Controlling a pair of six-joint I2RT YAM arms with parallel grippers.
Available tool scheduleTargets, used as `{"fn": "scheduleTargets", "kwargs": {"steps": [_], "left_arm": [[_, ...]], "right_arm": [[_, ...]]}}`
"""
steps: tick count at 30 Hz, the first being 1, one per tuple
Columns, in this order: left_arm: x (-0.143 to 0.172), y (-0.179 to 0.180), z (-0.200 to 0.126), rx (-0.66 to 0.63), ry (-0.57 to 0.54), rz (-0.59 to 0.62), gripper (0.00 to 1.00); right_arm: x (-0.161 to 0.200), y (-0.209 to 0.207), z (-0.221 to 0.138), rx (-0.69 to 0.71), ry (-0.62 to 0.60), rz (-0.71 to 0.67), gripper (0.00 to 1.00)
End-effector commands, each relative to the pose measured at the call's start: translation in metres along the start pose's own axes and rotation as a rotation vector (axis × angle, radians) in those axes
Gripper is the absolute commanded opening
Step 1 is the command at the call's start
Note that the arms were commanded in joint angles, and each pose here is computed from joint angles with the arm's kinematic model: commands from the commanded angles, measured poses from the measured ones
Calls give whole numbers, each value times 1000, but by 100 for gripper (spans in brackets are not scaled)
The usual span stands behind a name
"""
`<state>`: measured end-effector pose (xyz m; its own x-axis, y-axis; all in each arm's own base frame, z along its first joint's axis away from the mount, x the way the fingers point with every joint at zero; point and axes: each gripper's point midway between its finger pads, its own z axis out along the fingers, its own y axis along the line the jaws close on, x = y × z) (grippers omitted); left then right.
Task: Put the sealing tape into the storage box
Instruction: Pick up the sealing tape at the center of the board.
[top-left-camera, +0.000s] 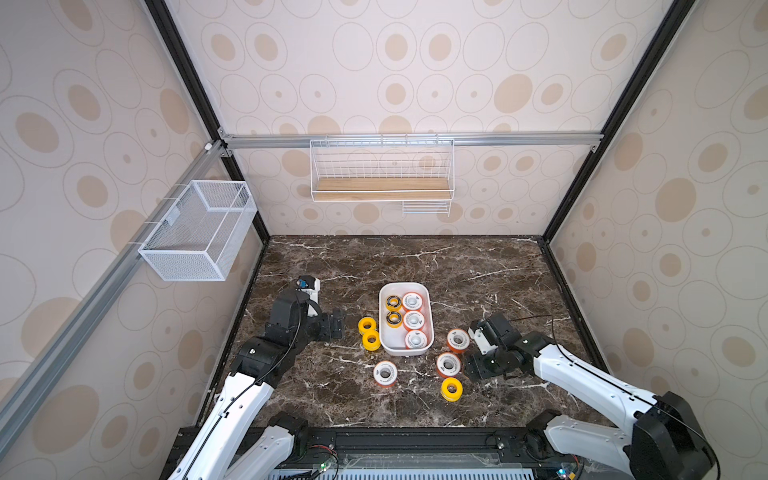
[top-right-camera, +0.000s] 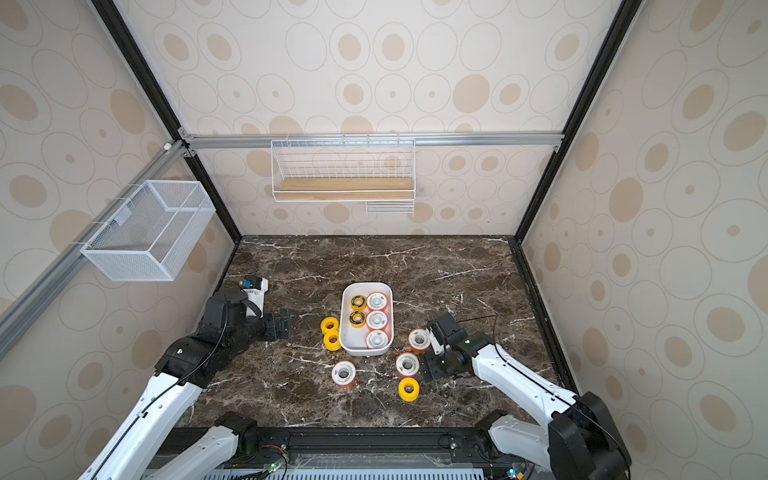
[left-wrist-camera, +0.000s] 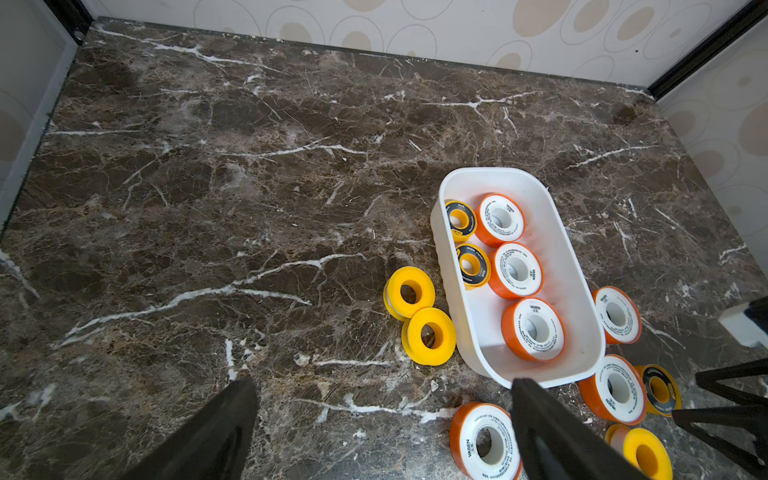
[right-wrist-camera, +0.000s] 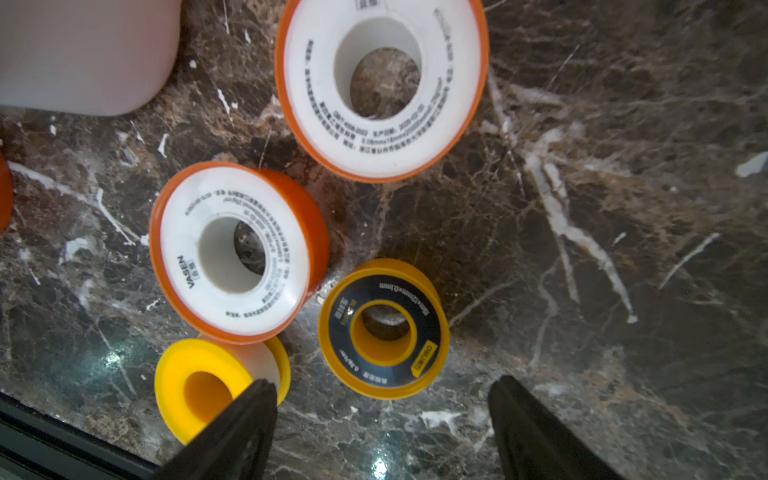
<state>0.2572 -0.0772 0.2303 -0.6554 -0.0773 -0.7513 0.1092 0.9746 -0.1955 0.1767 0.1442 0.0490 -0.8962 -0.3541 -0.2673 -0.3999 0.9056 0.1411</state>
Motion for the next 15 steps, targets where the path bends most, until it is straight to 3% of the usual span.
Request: {"fn": "scheduleTargets", "kwargs": {"steps": [1, 15], "left_arm": [[2, 4, -1, -20, 10, 16, 99], [3, 3, 1, -15, 19, 15, 99]], "right_arm": [[5, 0, 8, 12, 25, -15, 86], [5, -4, 26, 56, 70, -18, 83]]}}
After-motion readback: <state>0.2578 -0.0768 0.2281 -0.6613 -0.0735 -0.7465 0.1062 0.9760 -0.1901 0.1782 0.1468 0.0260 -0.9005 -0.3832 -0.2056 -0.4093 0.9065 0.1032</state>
